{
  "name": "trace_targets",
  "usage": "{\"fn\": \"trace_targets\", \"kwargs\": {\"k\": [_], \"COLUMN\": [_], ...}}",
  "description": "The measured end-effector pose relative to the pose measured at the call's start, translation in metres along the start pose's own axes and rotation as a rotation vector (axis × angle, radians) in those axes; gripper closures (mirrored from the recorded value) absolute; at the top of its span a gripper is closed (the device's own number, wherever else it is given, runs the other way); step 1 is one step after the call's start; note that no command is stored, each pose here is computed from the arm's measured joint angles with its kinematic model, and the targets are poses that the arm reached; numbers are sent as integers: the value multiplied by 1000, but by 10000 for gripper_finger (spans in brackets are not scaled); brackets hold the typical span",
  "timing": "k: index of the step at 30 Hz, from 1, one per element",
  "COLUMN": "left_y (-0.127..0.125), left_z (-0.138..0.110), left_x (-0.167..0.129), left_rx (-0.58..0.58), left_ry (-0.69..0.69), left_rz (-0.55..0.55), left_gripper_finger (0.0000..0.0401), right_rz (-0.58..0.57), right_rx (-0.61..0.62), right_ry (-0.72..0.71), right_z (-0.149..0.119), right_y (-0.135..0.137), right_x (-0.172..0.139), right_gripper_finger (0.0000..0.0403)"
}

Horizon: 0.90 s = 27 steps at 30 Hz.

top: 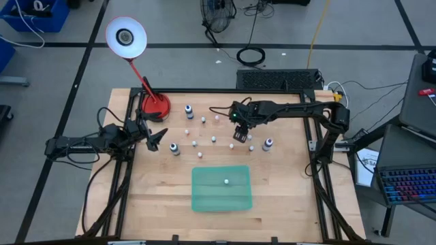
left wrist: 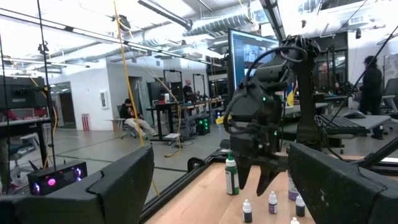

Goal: Pick & Place food coloring
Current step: Put the small black food coloring bottle into the blue bin

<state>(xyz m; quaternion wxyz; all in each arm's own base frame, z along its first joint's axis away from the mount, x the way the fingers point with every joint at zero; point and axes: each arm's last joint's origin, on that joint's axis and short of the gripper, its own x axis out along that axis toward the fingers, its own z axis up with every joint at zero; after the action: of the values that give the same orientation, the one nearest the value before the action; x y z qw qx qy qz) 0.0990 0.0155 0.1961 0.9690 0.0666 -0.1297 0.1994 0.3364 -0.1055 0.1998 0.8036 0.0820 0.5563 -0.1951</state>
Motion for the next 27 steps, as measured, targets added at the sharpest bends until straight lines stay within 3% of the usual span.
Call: {"fn": "trace_targets", "kwargs": {"k": [14,27], "left_y": [0,0], "left_z": [0,0], "left_x": [0,0], "left_rx": [0,0], "left_ry": [0,0], "left_rz": [0,0], "left_gripper_finger": [36,36], "right_rz": [-12,24], "right_rx": [-10,9], "right_ry": [55,68], "right_z": [0,0], "right_y": [-3,-8], "right_x": [40,44], "right_gripper_finger": [216,224]}}
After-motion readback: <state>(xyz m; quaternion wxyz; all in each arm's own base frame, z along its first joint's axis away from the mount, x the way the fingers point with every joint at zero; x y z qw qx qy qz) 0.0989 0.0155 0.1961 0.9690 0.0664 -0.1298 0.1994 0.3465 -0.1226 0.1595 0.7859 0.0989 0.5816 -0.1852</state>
